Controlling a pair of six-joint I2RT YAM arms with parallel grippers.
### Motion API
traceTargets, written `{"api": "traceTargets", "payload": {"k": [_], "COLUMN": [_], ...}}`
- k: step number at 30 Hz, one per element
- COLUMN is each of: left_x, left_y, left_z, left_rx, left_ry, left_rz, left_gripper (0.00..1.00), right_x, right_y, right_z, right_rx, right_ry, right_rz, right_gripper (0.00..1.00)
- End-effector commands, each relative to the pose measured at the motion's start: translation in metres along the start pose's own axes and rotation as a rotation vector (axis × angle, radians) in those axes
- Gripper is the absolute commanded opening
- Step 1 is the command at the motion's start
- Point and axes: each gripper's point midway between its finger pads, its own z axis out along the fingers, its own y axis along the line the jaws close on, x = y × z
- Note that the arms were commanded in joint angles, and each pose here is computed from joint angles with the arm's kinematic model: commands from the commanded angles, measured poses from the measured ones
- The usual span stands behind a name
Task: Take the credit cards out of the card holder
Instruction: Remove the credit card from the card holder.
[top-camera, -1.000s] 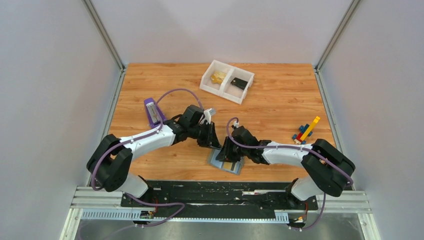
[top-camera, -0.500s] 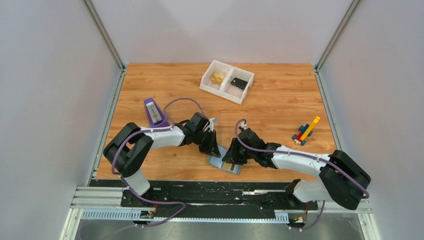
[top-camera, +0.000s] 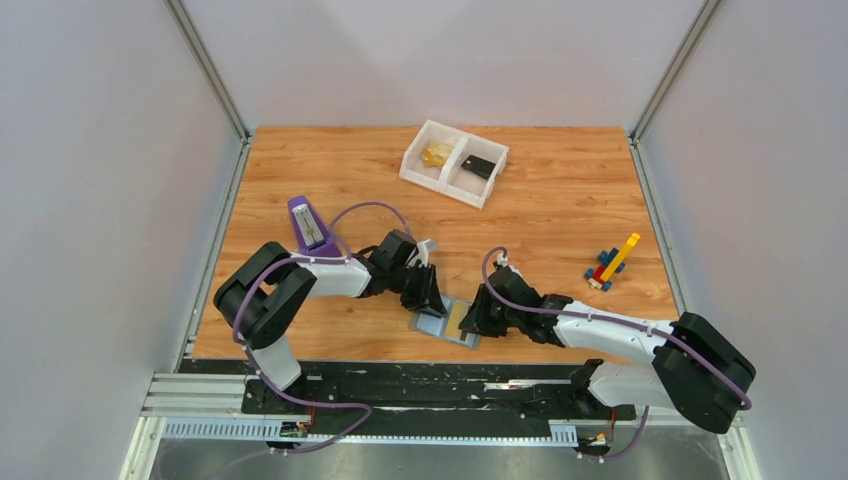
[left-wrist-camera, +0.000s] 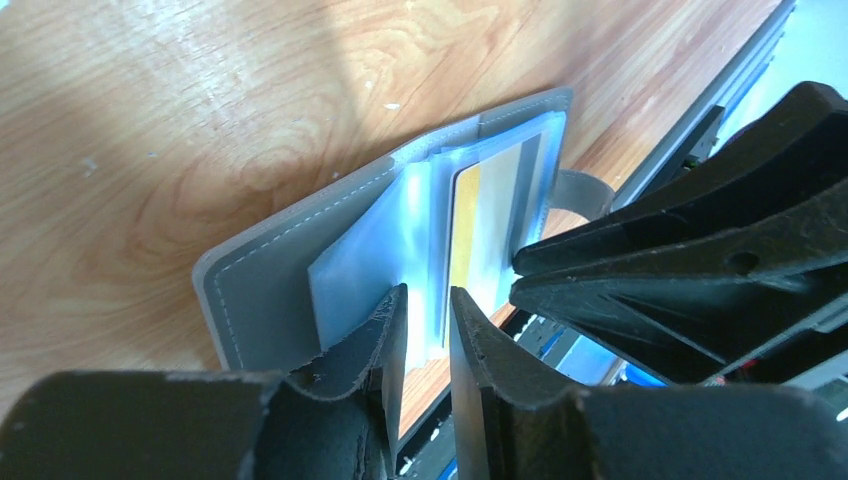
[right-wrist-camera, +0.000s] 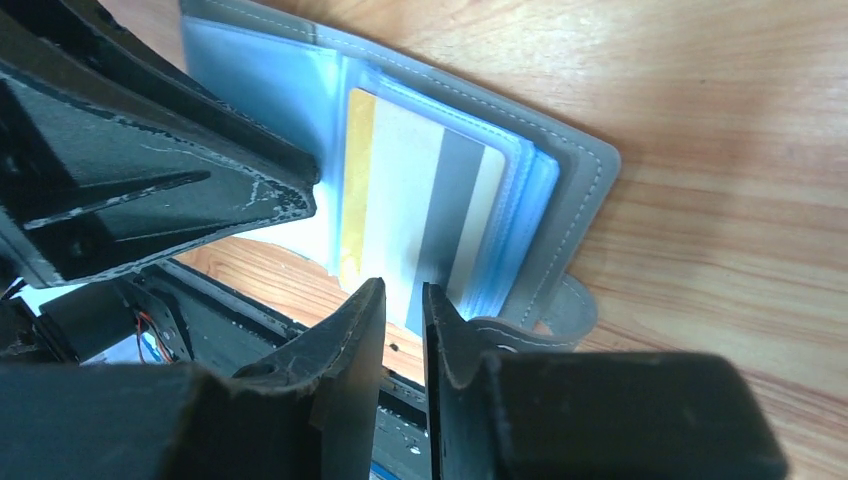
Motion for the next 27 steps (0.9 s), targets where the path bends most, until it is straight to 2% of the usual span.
{"api": "traceTargets", "payload": {"k": [1,8,19,27], "left_x": [-0.004,-0.001,0.003,0.005], "left_y": [-0.011,-0.018,-0.013,-0.018], "left_z": [0.006,0.011,0.017,0.017], "left_rx": [0.064,0.140,0.148,0.169], "left_ry": [-0.015,-0.014,-0.002,0.002], "left_rz": [0.037,0.040,0.036,0.039], "left_gripper": [0.31,0.31,0.31,0.25], "right_x": [0.001,0.003,0.003,0.002], "right_y": [-0.013,-0.019,-0.020,-0.018], "right_z": [0.001,-0.001,-0.002,-0.003], "right_rx": [0.040,0.041,0.041,0.037], "right_ry": [-0.023,-0.031,-0.033,-0.038], "right_rz": [0.028,0.039,0.038,0.034], "right_gripper": [0.21,0.20,0.20,0.20]}}
